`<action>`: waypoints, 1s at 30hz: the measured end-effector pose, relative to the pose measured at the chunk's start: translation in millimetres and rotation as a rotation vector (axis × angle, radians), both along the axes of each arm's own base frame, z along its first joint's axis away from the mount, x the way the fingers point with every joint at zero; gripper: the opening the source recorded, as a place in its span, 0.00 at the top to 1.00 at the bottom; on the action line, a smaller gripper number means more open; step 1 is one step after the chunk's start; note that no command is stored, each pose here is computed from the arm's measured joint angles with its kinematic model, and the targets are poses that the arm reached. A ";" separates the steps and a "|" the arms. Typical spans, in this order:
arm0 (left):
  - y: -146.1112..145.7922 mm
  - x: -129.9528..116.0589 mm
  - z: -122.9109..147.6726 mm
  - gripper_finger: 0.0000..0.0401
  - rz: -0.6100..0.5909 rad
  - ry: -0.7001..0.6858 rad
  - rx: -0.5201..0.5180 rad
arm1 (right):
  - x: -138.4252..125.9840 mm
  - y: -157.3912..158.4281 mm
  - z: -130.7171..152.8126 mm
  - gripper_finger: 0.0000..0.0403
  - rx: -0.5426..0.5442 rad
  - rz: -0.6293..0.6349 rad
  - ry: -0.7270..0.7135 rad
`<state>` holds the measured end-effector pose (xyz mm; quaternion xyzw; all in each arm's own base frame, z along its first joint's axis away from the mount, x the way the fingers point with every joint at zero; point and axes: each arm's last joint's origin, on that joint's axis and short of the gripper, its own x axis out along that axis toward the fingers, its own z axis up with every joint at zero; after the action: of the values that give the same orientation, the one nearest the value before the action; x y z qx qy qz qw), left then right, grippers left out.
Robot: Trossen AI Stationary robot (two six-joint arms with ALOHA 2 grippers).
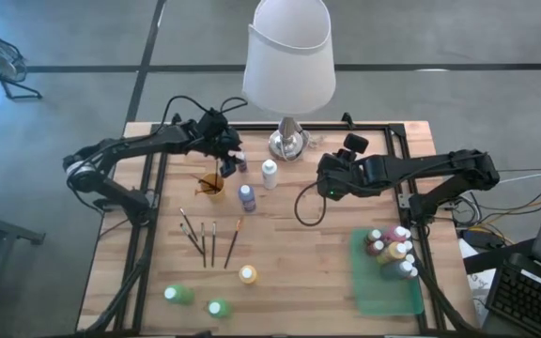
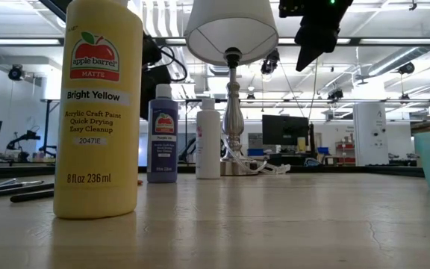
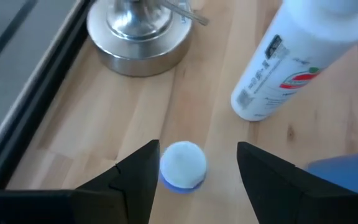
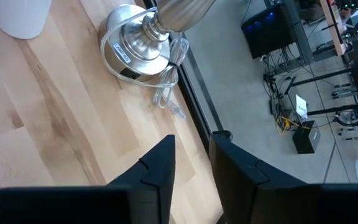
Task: Pick & Place Paint Supplies
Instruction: Put the purple paint bottle into the green bin
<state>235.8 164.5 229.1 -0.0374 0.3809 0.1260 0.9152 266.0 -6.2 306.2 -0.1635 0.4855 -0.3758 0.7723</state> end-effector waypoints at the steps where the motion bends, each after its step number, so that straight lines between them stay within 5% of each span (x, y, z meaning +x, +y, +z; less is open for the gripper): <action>1: 0.7 0.0 0.4 0.45 0.014 0.006 0.014 | 0.0 0.1 -0.1 0.75 0.004 0.002 0.001; 30: 9.0 9.8 -26.2 0.45 0.049 0.069 0.014 | 0.2 0.4 -0.4 0.83 0.021 0.007 0.000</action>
<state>245.6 173.5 202.9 -0.0360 0.4101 0.1521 0.8985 266.3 -5.8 305.7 -0.1570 0.4888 -0.3679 0.7753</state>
